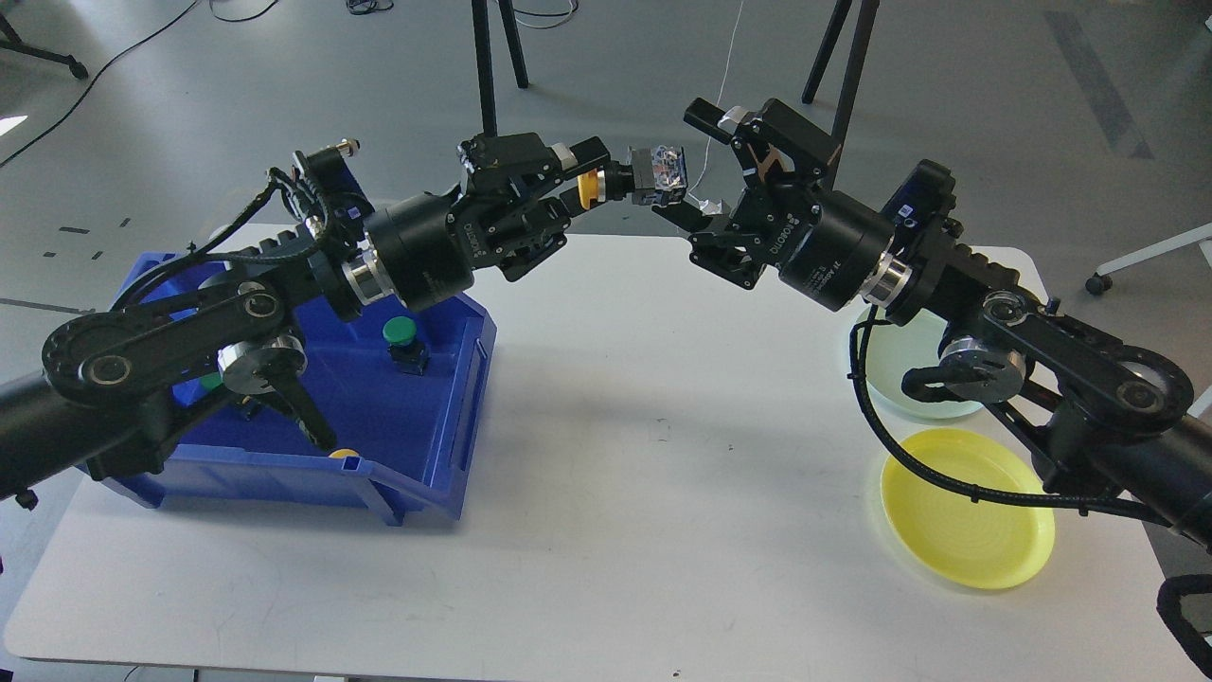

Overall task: Pass button and place on color plate
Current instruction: 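Grasp the button with the right gripper from the left gripper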

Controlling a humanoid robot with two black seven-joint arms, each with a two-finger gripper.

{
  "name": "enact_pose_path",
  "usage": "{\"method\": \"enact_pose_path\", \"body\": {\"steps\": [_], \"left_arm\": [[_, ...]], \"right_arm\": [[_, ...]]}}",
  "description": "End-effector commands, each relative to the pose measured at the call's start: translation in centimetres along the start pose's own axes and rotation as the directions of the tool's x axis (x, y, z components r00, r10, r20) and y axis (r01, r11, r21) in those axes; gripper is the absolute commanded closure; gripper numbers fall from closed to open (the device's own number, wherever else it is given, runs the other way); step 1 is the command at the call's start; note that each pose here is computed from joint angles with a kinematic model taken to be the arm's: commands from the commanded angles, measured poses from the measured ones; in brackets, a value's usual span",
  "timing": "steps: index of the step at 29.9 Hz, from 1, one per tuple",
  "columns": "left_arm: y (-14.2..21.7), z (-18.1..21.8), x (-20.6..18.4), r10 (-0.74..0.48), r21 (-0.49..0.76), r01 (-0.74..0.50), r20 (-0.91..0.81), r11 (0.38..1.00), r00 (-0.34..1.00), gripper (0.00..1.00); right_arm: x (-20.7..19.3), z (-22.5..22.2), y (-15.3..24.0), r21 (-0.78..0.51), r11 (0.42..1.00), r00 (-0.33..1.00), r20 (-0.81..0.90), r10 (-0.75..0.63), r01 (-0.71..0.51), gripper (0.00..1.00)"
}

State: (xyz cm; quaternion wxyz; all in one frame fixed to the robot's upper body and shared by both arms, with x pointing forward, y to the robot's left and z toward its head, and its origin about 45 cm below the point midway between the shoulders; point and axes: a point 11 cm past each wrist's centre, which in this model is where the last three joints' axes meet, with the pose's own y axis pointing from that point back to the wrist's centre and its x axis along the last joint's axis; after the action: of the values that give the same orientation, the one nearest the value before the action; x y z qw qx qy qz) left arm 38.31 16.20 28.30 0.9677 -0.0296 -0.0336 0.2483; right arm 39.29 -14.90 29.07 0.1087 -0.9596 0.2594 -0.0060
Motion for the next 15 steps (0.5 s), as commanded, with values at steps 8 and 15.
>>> {"method": "enact_pose_path", "body": {"steps": [8,15], "left_arm": [[0.11,-0.07,0.21,0.006,0.003,-0.006,0.001,1.0,1.0,0.8],[0.17,-0.04,0.43,0.018,-0.003,-0.018,-0.016,1.0,1.0,0.8]], "right_arm": [[0.07,0.0,-0.21,0.004,1.0,1.0,0.005,0.003,-0.003,0.03],[0.05,0.11,-0.19,0.002,1.0,1.0,0.004,0.003,-0.003,0.07]]}}
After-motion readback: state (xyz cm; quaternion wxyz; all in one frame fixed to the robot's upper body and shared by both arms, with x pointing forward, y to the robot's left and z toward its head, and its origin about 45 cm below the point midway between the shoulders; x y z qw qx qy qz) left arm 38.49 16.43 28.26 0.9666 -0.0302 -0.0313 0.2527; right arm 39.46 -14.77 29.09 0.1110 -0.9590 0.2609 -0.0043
